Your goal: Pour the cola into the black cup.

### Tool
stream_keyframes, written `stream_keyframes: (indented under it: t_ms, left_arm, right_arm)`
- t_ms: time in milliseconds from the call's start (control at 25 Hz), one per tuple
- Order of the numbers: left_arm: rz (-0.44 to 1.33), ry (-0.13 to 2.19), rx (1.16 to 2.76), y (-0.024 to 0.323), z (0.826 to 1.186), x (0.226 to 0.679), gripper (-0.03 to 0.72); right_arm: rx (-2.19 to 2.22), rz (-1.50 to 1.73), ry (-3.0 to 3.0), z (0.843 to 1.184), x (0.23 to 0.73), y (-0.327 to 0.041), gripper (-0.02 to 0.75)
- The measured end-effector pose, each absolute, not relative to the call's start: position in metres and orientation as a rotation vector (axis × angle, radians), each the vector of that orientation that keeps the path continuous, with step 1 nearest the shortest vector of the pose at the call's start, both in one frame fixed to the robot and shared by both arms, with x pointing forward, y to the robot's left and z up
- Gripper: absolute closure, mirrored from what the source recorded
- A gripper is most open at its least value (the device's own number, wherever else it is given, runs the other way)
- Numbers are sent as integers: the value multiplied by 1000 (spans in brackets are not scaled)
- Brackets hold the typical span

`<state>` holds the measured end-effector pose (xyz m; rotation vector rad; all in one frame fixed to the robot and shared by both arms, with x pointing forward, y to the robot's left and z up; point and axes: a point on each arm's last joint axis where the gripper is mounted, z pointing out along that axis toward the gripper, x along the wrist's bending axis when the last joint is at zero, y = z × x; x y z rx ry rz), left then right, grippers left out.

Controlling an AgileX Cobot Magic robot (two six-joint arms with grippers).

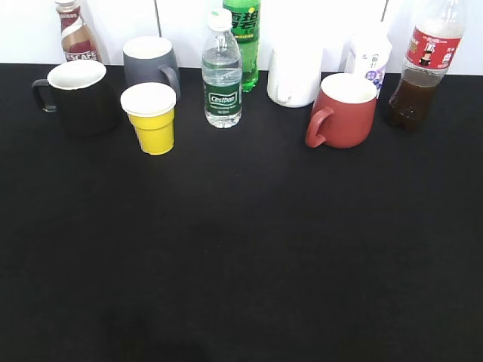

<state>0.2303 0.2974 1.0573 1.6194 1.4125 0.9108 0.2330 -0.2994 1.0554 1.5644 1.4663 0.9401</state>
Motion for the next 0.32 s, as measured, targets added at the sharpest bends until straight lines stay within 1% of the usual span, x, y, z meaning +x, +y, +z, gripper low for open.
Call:
stream_keyframes:
  t_ms: [320]
  left_arm:
    - [911,1412,1619,297,1057,230,460]
  right_arm:
    - [1564,940,1466,1055,233,-299,154]
